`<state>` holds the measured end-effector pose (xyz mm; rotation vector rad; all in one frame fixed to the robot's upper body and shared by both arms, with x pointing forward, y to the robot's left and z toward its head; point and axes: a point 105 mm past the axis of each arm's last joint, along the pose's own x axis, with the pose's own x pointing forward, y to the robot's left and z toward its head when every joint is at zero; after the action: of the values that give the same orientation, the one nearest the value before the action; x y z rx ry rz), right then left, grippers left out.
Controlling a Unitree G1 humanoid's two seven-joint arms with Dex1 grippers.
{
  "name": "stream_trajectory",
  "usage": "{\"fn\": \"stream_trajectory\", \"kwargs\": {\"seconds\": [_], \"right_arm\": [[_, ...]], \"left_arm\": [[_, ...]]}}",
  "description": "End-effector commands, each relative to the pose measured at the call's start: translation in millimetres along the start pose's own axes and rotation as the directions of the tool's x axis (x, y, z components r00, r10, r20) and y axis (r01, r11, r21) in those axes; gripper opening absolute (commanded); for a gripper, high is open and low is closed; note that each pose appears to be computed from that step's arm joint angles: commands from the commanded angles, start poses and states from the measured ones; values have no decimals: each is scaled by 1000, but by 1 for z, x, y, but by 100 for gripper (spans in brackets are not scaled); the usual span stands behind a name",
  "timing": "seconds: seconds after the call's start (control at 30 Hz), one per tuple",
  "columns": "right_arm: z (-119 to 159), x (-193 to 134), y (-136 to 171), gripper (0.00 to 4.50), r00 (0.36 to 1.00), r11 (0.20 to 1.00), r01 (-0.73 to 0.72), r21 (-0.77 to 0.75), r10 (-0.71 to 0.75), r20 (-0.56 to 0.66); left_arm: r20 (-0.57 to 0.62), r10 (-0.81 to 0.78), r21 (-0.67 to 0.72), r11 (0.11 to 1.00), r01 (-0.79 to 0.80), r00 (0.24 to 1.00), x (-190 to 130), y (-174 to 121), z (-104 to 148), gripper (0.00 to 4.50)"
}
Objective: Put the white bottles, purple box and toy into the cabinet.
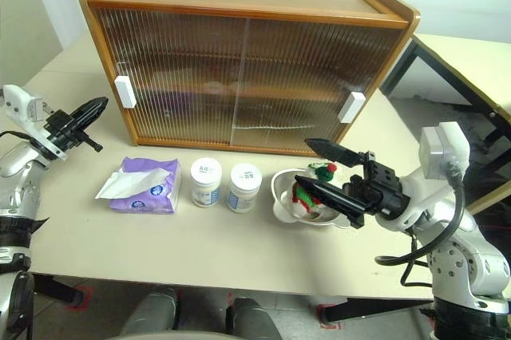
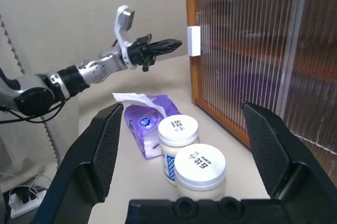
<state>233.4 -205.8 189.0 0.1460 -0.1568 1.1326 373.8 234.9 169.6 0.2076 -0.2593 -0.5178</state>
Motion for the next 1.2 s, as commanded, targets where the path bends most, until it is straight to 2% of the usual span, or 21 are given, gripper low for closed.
{"fn": "stream_trajectory", "kwargs": {"seconds": [0.03, 0.5, 1.2], "right_arm": [[-3, -1, 5, 450, 1000, 1000, -17, -17, 17, -10], [-5, -2, 9, 450, 999, 998, -44, -36, 43, -16], [0, 9, 5, 450, 999, 999, 5, -35, -4, 35]], "left_arm": [[-11, -22, 11, 1000, 22, 1000, 9, -4, -1, 4], [-6, -63, 7, 998, 63, 998, 29, -17, -3, 4], [22, -160, -17, 987, 161, 987, 51, -45, 6, 4]]}}
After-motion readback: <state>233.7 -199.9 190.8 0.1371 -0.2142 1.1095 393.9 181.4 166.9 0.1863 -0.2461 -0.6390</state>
